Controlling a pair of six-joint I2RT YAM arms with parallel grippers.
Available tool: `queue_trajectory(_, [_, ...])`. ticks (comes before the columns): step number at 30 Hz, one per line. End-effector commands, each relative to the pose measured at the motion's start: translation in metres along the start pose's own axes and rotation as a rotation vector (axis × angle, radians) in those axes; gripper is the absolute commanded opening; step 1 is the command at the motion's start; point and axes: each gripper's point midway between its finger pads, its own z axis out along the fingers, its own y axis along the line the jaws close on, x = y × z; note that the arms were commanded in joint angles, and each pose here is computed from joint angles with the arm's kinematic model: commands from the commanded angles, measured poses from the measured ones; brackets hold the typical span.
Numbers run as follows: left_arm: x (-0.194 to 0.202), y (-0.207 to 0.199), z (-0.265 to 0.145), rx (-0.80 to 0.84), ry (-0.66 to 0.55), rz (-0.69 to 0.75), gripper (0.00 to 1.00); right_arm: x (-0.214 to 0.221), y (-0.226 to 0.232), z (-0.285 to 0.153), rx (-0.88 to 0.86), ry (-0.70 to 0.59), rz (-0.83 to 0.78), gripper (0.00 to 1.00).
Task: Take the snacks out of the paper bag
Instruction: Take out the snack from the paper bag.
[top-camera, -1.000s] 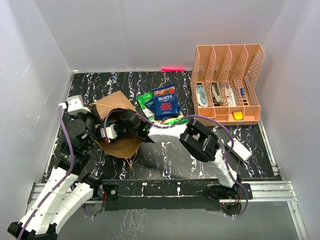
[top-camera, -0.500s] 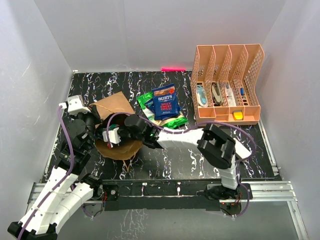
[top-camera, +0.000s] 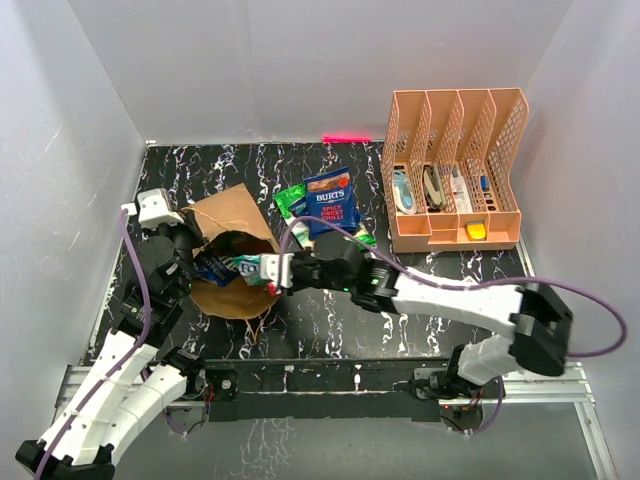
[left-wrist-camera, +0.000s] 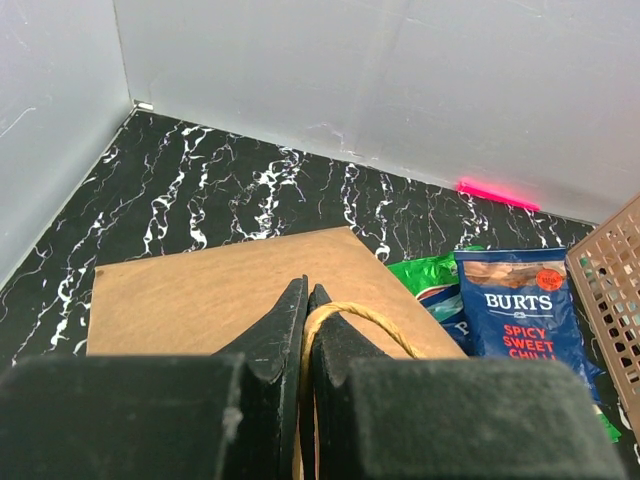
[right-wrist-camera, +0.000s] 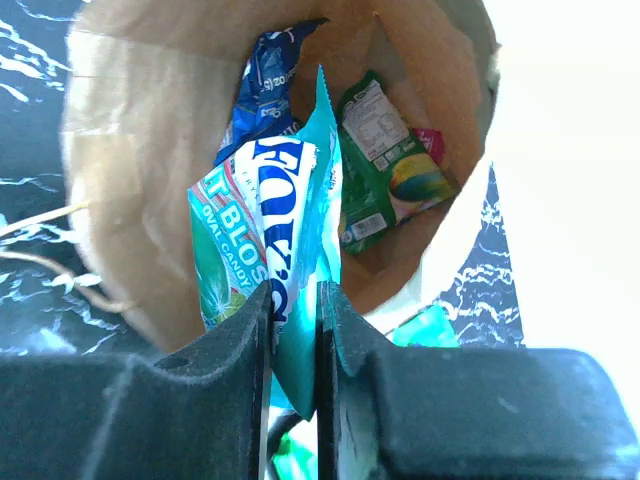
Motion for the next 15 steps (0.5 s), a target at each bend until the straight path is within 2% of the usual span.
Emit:
queue_trajectory(1, [-0.012, 0.000, 0.000, -0.010, -0.029, -0.019, 0.00, -0.045, -0.021, -0.059, 0.081, -0.120, 0.069, 0.08])
queue_trajectory(4, [-0.010, -0.001, 0.001, -0.009, -0.024, -0.016, 0.00, -0.039, -0.021, -0.090, 0.134, -0.108, 0.094, 0.08])
queue_trajectory(10, [-0.007, -0.002, 0.002, -0.008, -0.014, -0.010, 0.00, 0.005, -0.013, -0.128, 0.276, -0.011, 0.210, 0.08])
queue_trajectory(15, [-0.007, -0.003, 0.004, -0.003, -0.011, -0.008, 0.00, 0.055, -0.015, -0.140, 0.431, 0.152, 0.299, 0.08])
